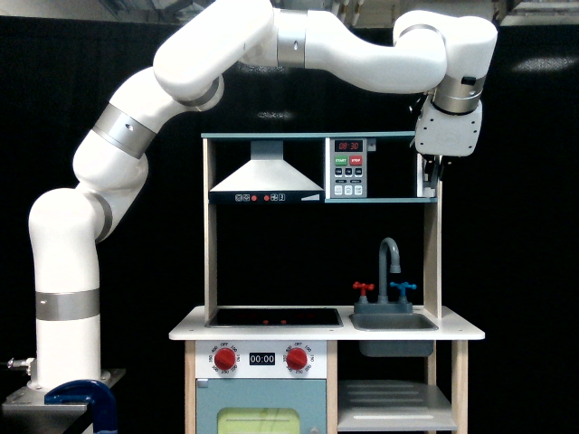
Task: Open the oven door
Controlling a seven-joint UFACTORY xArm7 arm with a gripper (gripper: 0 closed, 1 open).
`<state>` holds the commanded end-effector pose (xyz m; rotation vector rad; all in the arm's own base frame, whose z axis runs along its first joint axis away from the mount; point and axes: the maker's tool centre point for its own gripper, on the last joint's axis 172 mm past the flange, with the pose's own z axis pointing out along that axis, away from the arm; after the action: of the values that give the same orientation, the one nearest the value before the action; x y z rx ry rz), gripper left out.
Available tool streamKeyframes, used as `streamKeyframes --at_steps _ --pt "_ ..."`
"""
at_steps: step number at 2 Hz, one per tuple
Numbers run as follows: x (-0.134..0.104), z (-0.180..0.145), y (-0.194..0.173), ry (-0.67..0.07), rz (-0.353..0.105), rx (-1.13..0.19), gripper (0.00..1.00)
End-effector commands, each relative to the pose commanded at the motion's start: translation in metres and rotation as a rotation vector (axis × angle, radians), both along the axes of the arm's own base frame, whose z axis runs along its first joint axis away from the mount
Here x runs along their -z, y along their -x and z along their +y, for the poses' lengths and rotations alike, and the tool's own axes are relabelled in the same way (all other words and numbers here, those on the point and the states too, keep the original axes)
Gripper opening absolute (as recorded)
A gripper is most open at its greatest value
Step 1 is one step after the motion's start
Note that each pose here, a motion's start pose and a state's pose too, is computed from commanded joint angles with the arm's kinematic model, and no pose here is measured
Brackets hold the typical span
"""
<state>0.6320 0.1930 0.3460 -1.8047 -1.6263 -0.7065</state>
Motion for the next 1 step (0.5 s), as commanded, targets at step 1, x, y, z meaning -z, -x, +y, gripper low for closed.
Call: streamKeyframes --at_steps 1 --pt "0.0010 -0.0040 -0.0010 0.000 0.000 0.000 1.00"
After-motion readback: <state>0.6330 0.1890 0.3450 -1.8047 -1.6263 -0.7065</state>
